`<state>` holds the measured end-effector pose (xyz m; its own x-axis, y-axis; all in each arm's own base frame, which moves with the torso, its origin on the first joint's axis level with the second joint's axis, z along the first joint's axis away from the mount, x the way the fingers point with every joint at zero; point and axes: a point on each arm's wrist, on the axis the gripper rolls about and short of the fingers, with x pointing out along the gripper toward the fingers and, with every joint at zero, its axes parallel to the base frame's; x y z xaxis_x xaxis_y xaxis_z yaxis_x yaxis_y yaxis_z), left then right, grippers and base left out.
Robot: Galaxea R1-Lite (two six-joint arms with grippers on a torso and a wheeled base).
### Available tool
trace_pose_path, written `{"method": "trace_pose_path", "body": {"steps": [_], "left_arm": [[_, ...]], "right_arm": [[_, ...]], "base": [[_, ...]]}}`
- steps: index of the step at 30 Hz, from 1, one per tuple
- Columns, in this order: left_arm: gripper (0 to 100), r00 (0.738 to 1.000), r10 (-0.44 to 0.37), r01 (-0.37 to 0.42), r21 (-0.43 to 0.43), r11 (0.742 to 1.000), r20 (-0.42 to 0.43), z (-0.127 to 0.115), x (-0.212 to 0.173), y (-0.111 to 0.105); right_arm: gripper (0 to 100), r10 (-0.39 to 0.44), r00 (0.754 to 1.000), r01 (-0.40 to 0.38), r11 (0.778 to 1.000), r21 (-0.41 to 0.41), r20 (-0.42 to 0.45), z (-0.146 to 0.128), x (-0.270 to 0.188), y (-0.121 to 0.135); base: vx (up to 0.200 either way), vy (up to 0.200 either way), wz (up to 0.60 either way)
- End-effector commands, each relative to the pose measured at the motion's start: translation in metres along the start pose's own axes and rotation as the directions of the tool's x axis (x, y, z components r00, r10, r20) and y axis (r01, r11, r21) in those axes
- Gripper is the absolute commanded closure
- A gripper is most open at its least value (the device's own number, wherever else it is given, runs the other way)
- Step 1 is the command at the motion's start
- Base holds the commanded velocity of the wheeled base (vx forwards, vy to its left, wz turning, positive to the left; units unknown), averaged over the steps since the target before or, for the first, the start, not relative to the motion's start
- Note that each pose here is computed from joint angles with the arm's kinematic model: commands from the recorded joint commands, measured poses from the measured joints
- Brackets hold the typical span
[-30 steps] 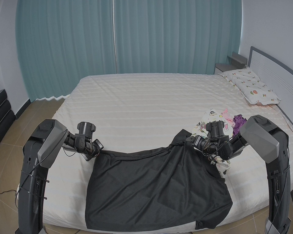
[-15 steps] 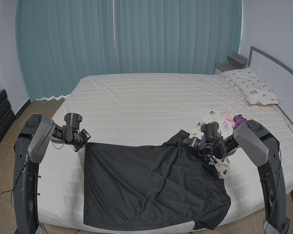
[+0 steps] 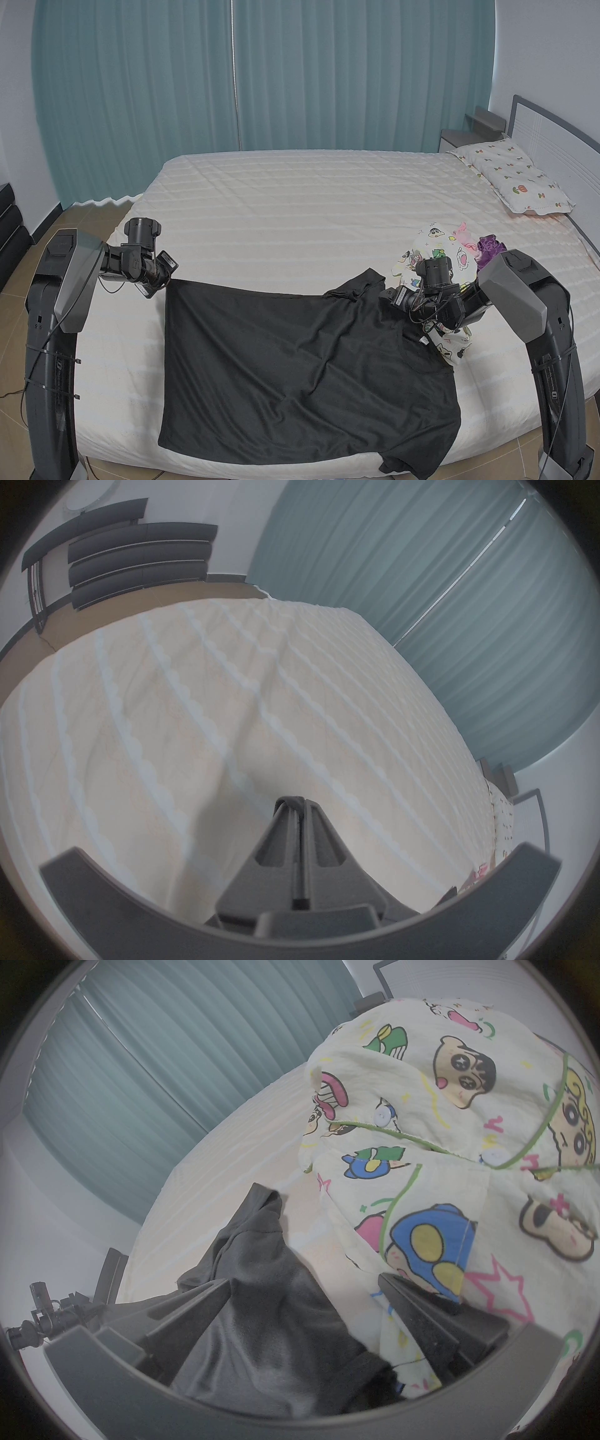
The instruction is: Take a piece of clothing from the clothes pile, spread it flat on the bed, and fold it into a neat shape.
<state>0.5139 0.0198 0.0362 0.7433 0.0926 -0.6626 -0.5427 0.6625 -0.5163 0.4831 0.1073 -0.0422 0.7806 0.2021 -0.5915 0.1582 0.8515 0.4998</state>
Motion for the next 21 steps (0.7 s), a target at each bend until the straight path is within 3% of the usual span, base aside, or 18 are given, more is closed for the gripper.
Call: {"method": "trace_pose_path", "body": {"steps": [1, 8, 9, 15, 21], "left_arm": [[100, 1.0, 0.001, -0.001, -0.007, 1.0, 0.013, 0.005, 0.004, 0.0], [100, 1.0, 0.028, -0.028, -0.013, 1.0, 0.0, 0.007, 0.01, 0.007], [100, 1.0, 0.029, -0.029, -0.013, 0.999, -0.001, 0.007, 0.011, 0.007], [100, 0.999, 0.04, -0.04, -0.015, 0.999, -0.01, 0.005, 0.012, 0.01], [100, 0.998, 0.052, -0.052, -0.014, 0.999, -0.019, 0.004, 0.012, 0.011]], "right_arm": [[0, -0.003, 1.0, 0.003, 1.0, 0.014, -0.012, -0.003, 0.001, -0.002], [0, 0.003, 1.0, -0.003, 1.0, 0.029, -0.013, -0.001, -0.002, -0.002], [100, 0.002, 1.0, -0.001, 1.0, 0.03, -0.017, -0.002, -0.002, -0.002], [100, 0.005, 0.999, -0.004, 1.0, 0.02, -0.045, -0.008, -0.003, -0.004], [100, 0.025, 1.0, -0.025, 0.999, 0.031, 0.01, 0.008, -0.009, -0.002]], "base": [[0.0, 0.0, 0.0], [0.0, 0.0, 0.0], [0.0, 0.0, 0.0], [0.0, 0.0, 0.0], [0.0, 0.0, 0.0]]}}
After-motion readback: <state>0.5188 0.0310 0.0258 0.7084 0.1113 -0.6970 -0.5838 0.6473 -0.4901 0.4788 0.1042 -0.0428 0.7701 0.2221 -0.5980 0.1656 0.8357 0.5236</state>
